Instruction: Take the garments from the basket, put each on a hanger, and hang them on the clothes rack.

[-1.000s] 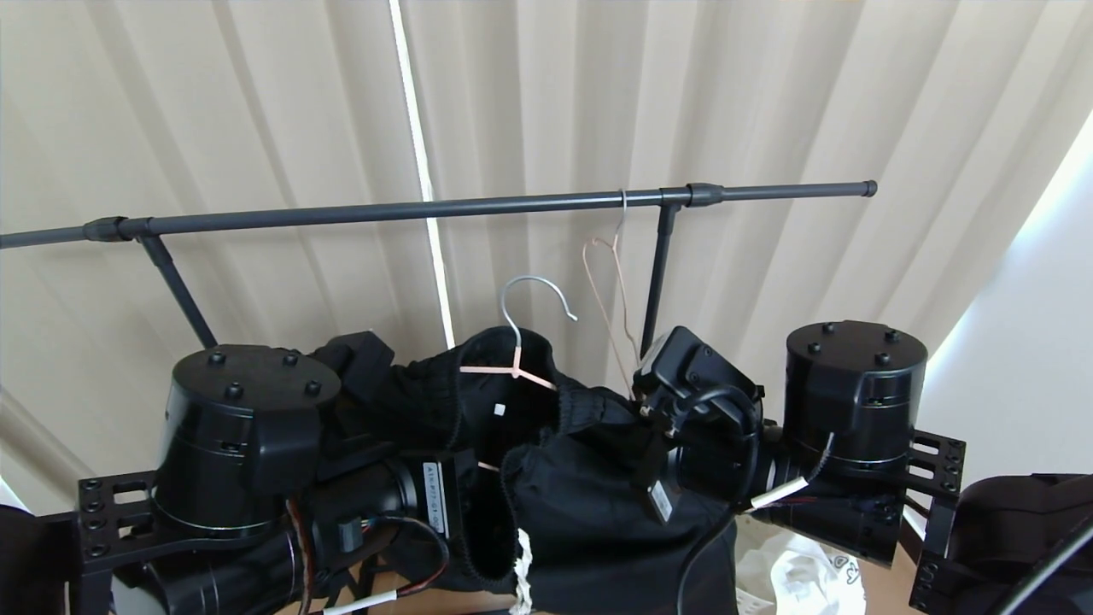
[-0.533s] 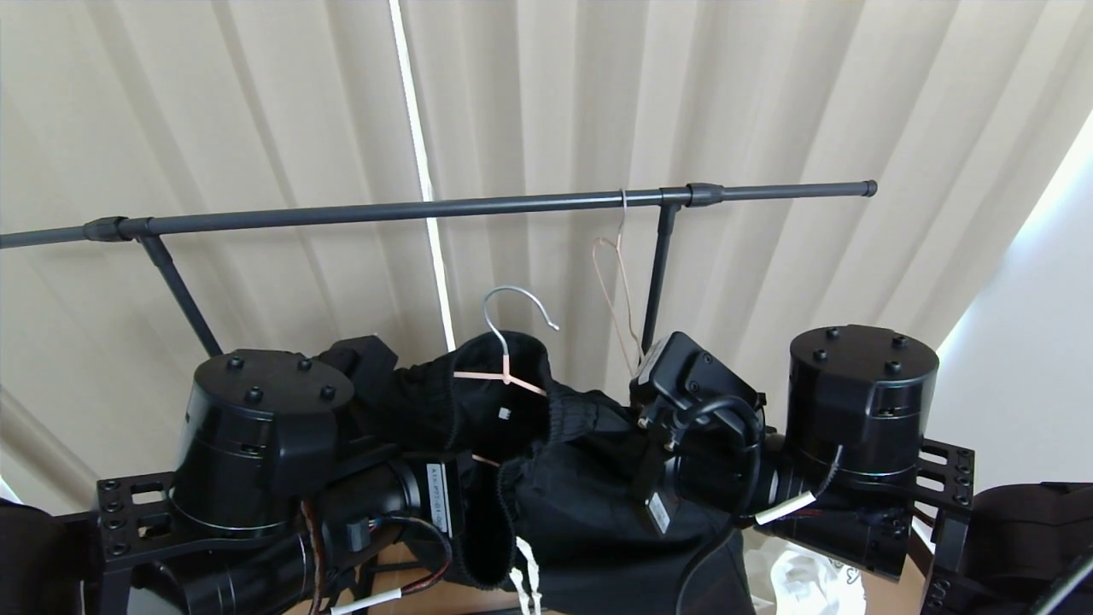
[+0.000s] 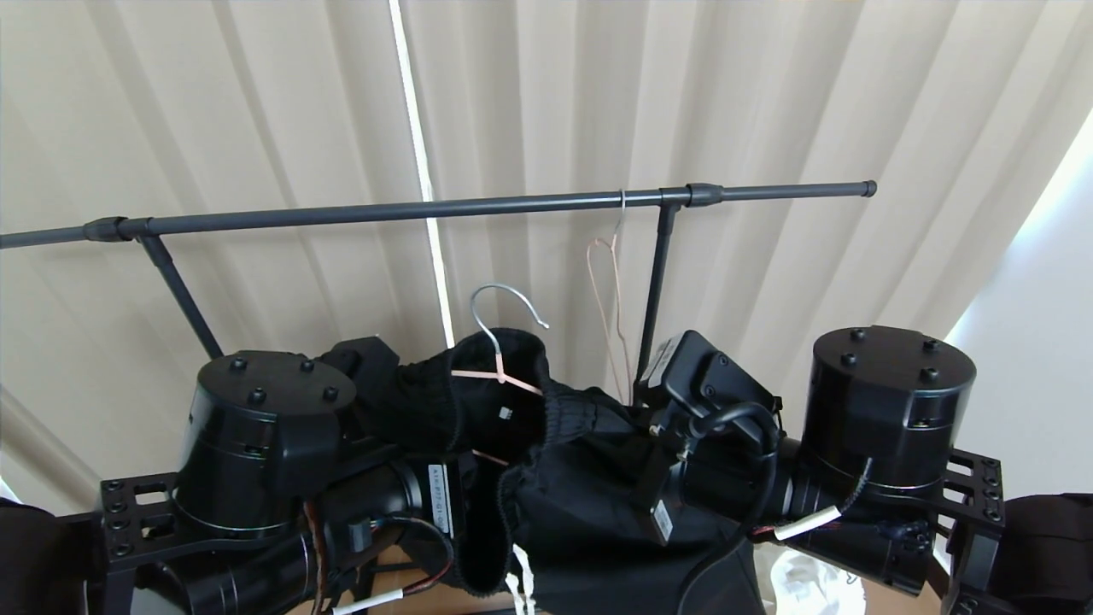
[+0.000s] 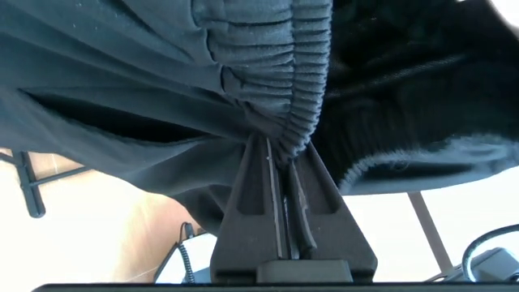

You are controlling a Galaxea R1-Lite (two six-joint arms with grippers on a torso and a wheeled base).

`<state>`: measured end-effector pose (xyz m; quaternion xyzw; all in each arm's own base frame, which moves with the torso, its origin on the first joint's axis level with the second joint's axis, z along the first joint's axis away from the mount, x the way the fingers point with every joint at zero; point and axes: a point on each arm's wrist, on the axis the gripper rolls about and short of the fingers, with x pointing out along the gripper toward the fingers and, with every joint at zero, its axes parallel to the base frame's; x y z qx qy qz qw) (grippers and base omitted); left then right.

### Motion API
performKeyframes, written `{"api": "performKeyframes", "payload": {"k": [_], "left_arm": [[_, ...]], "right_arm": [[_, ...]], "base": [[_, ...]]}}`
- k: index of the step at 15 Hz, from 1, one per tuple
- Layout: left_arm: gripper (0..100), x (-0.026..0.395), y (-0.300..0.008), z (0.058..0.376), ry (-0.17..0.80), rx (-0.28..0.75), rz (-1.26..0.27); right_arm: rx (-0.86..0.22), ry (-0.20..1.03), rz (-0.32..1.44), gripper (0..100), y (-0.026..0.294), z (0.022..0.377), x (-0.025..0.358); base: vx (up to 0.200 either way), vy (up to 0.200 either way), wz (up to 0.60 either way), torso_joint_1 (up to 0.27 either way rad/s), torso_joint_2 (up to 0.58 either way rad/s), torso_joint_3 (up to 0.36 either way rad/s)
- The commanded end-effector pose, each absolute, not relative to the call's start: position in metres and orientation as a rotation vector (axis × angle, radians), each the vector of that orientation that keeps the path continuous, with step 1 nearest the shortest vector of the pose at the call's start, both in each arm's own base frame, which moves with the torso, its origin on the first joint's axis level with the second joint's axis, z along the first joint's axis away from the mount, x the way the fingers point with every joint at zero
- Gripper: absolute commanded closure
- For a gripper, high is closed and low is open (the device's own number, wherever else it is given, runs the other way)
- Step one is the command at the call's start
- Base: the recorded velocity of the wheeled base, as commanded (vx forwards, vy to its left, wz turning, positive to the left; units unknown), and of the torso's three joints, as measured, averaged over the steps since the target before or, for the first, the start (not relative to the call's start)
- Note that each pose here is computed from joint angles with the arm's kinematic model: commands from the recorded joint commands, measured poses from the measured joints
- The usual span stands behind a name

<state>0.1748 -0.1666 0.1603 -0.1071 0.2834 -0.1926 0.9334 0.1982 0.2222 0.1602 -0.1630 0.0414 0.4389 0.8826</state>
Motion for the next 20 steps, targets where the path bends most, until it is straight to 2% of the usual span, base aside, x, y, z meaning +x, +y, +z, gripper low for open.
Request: {"api": "performKeyframes", "payload": {"k": [1, 3, 4, 13, 20], "left_arm": [[100, 0.177, -0.169, 0.159, 0.567, -0.227, -0.395], [100, 0.176, -0.169, 0.156, 0.544, -0.237, -0.399], [0, 0.177, -0.170, 0.154, 0.541, -0.230, -0.403], [0, 0.169, -0.162, 0.155, 0.501, -0.143, -0.407], [0, 0.148, -0.139, 0.157, 0.441, 0.021, -0.450]], "right_arm": [[-0.336, 0.072, 0.926, 100, 0.223, 0.161, 0.193], [-0.335, 0.067, 0.935, 100, 0.225, 0.161, 0.191], [-0.335, 0.066, 0.935, 100, 0.224, 0.162, 0.191], [-0.333, 0.062, 0.928, 100, 0.224, 0.163, 0.192], [-0.330, 0.072, 0.909, 100, 0.219, 0.162, 0.197]], "base": [[0.000, 0.000, 0.00, 0.000, 0.00, 0.000], [0.000, 0.000, 0.00, 0.000, 0.00, 0.000], [0.000, 0.000, 0.00, 0.000, 0.00, 0.000], [0.000, 0.000, 0.00, 0.000, 0.00, 0.000], [0.000, 0.000, 0.00, 0.000, 0.00, 0.000]]}}
